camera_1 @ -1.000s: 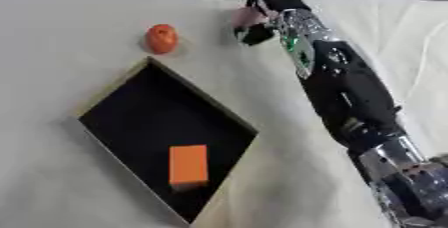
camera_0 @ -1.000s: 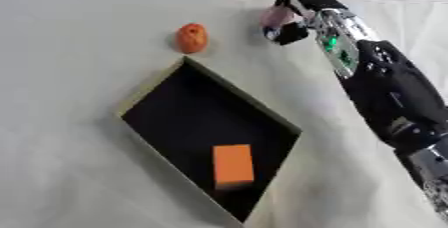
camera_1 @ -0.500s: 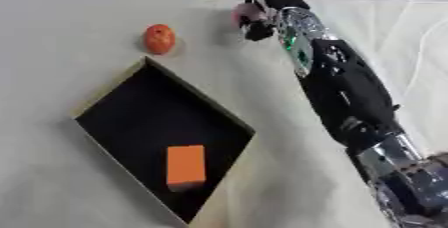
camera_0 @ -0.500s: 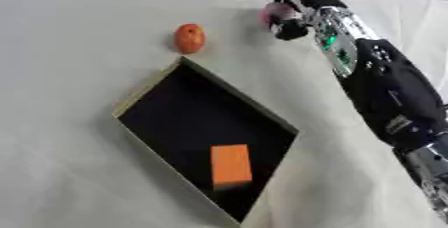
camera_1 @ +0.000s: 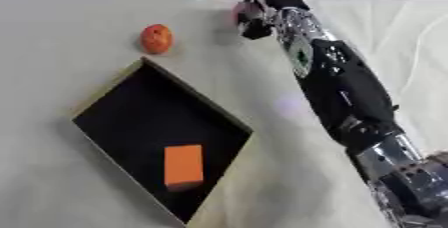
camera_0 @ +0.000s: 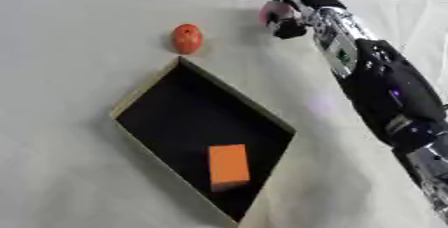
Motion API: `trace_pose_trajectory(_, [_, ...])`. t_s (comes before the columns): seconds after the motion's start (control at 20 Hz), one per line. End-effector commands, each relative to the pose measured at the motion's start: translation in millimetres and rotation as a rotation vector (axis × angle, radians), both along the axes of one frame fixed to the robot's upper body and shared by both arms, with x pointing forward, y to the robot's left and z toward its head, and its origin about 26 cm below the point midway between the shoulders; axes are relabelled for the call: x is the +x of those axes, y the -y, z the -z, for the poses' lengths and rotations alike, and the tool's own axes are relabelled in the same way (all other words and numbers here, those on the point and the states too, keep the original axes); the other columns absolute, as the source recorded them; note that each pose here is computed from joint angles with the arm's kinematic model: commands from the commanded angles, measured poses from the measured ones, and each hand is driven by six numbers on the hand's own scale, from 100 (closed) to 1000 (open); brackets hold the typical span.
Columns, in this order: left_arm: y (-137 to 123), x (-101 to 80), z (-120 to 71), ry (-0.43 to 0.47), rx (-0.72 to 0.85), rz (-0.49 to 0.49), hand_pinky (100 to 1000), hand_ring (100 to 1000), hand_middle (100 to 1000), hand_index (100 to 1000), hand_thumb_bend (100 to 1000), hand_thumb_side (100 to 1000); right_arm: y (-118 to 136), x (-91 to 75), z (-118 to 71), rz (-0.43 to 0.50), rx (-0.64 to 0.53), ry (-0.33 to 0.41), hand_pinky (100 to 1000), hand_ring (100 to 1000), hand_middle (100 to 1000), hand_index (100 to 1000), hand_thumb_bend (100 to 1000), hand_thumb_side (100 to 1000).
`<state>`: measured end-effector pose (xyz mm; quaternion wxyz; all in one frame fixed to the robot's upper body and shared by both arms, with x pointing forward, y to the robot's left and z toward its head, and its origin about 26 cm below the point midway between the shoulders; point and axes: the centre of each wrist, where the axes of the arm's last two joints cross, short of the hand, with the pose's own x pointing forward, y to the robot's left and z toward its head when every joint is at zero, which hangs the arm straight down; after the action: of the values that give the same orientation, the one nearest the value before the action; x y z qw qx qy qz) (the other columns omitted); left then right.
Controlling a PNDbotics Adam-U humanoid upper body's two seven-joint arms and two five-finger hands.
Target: Pick up objects on the table and place them in the box.
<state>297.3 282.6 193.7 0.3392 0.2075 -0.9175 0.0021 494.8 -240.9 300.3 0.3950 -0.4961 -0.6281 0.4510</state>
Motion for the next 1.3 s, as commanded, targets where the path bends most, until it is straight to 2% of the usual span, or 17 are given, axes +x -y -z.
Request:
trace_pose_trajectory(0.05, [-4.5, -2.5, -6.8, 0.020, 0.029, -0.013, 589, 606, 734, 620, 100, 905, 5.5, -15.6, -35.2, -0.052, -0.042, 0.075, 757, 750, 588, 726, 100, 241])
trace_pose_trajectory(0.4, [-6.2, -2.9, -6.8, 0.017, 0.036, -0.019, 588, 607, 734, 621, 100, 892, -12.9, -59.1, -62.7, -0.255, -0.172, 0.093, 752, 750, 604, 732, 100, 236])
trace_pose_trajectory(0.7, [-7.0, -2.9, -7.9, 0.020, 0.041, -0.019, 587, 607, 733, 621, 100, 888, -41.0, -109.8, -77.3, -0.473, -0.206, 0.077, 753, 748, 603, 735, 100, 231])
trace_pose_trajectory(1.05, [-6.7, -2.7, -8.2, 0.022, 0.041, -0.016, 586, 607, 733, 621, 100, 886, -82.0, -168.2, -80.9, -0.708, -0.265, 0.054, 753, 747, 602, 735, 100, 245])
trace_pose_trajectory(1.3, [-6.2, -2.6, -8.4, 0.023, 0.042, -0.014, 586, 609, 734, 621, 100, 886, -98.4, -189.0, -73.9, -0.783, -0.294, -0.005, 753, 747, 602, 735, 100, 250])
